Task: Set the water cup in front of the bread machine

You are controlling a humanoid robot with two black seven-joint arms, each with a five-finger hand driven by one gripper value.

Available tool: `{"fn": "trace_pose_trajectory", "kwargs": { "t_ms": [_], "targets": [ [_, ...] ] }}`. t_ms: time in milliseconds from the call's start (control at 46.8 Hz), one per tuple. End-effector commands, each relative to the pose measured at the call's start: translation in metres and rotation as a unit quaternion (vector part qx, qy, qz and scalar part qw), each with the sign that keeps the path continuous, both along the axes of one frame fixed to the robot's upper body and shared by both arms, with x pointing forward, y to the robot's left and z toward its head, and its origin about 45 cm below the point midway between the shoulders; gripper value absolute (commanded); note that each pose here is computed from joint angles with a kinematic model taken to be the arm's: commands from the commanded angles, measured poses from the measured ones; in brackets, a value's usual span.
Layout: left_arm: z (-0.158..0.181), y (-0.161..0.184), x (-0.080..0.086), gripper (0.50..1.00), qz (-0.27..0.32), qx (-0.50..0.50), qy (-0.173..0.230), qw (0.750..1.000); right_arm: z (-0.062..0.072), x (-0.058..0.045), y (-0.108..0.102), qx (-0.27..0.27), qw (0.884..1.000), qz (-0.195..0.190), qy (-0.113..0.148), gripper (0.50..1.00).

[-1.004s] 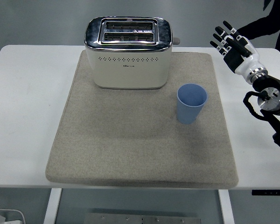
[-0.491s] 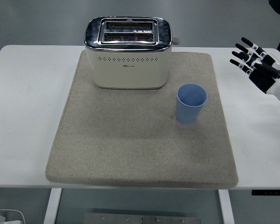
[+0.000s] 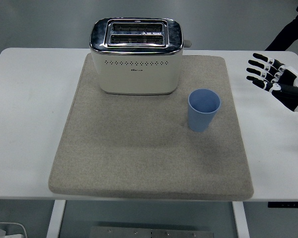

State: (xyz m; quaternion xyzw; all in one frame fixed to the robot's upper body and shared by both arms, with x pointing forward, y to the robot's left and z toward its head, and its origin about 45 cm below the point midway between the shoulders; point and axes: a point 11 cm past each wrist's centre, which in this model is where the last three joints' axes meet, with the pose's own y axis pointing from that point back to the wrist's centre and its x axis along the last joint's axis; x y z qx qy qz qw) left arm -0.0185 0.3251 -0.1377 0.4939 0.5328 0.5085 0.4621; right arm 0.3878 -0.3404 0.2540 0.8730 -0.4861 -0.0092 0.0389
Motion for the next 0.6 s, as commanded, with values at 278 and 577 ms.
{"fn": "trace_pose_trajectory", "kwargs": {
  "t_ms": [278, 577],
  "targets": [
    [0.0, 0.0, 0.0, 1.0, 0.0, 0.0, 0.0, 1.0, -0.02, -0.024, 0.01, -0.095, 0.994, 0.045, -0.035, 0.924],
    [0.0, 0.0, 0.0, 1.0, 0.0, 0.0, 0.0, 1.0, -0.034, -0.032, 0.028, -0.116, 0.99, 0.049, -0.062, 0.924]
  ]
}}
